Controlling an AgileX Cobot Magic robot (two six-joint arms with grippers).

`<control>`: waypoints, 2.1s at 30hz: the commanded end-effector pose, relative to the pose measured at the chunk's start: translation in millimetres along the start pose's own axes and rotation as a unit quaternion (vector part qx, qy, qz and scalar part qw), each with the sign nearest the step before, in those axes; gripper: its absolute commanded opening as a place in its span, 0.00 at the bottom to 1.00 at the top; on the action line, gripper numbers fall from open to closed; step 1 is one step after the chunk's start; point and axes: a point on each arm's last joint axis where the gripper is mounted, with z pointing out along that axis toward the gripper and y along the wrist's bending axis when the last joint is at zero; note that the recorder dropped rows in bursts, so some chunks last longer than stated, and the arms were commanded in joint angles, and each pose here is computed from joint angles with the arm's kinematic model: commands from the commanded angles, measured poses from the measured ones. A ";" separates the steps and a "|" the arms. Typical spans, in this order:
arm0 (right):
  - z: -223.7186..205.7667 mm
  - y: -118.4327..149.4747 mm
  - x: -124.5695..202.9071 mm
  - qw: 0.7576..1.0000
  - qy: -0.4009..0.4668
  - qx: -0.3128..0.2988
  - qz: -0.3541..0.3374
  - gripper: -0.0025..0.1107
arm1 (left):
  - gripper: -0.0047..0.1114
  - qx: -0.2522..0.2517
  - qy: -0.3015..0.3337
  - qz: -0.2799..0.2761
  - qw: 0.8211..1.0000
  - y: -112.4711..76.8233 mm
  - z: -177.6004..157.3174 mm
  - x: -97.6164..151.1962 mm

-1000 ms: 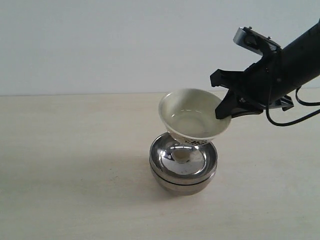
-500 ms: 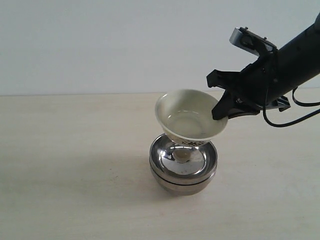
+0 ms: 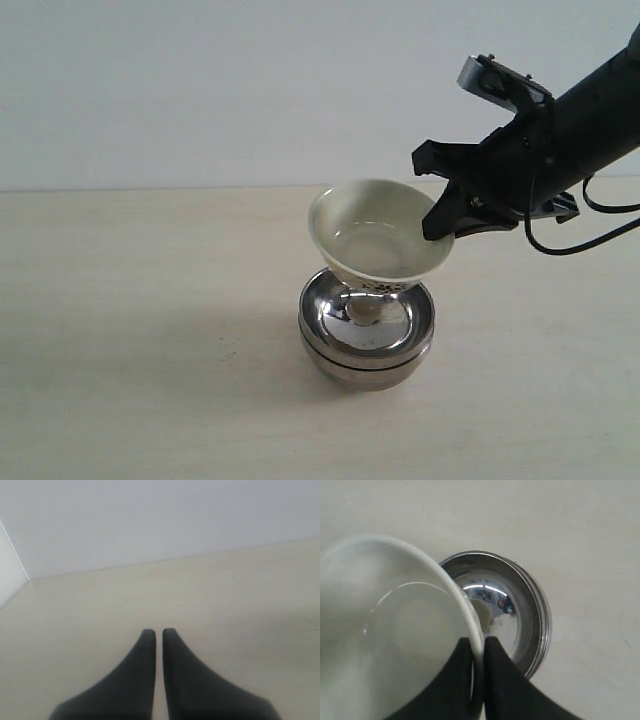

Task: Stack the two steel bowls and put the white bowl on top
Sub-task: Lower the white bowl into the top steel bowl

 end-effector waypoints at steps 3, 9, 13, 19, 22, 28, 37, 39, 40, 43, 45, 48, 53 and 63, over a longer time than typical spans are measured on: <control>14.8 11.8 3.3 1.000 0.007 -0.008 -0.013 0.02 | 0.07 -0.001 -0.004 -0.008 1.000 -0.1 0.0 0.3; 40.2 -0.9 6.6 0.999 0.035 0.014 -0.017 0.02 | 0.07 -0.001 -0.004 -0.008 1.000 -0.1 0.0 0.3; 44.4 -4.5 5.6 0.999 0.031 0.023 -0.014 0.02 | 0.07 -0.001 -0.004 -0.008 1.000 -0.1 0.0 0.3; 42.0 -10.9 4.5 0.999 0.030 0.038 -0.020 0.02 | 0.07 -0.001 -0.004 -0.008 1.000 -0.1 0.0 0.3; 38.5 -18.1 4.3 0.998 0.036 0.042 -0.011 0.02 | 0.07 -0.001 -0.004 -0.008 1.000 -0.1 0.0 0.3; 45.4 -26.0 7.2 0.997 0.057 0.044 -0.008 0.02 | 0.07 -0.001 -0.004 -0.008 1.000 -0.1 0.0 0.3; 50.1 -27.6 6.4 0.998 0.053 0.040 -0.002 0.02 | 0.07 -0.001 -0.004 -0.008 1.000 -0.1 0.0 0.3; 50.2 -27.2 6.0 0.998 0.050 0.038 0.001 0.02 | 0.07 -0.001 -0.004 -0.008 1.000 -0.1 0.0 0.3; 50.5 -26.5 6.1 0.998 0.051 0.038 0.001 0.02 | 0.07 -0.001 -0.004 -0.008 1.000 -0.1 0.0 0.3; 51.3 -24.6 5.7 0.998 0.047 0.034 0.003 0.02 | 0.07 -0.001 -0.004 -0.008 1.000 -0.1 0.0 0.3; 52.9 -21.9 5.5 0.998 0.043 0.035 0.001 0.02 | 0.07 -0.001 -0.004 -0.008 1.000 -0.1 0.0 0.3; 55.0 -18.1 5.3 0.999 0.038 0.036 0.001 0.02 | 0.07 -0.001 -0.004 -0.008 1.000 -0.1 0.0 0.3; 56.0 -17.1 4.2 0.999 0.029 0.041 -0.002 0.02 | 0.07 -0.001 -0.004 -0.008 1.000 -0.1 0.0 0.3; 55.9 -16.4 6.5 0.998 0.042 0.037 0.002 0.38 | 0.07 -0.001 -0.004 -0.008 1.000 -0.1 0.0 0.3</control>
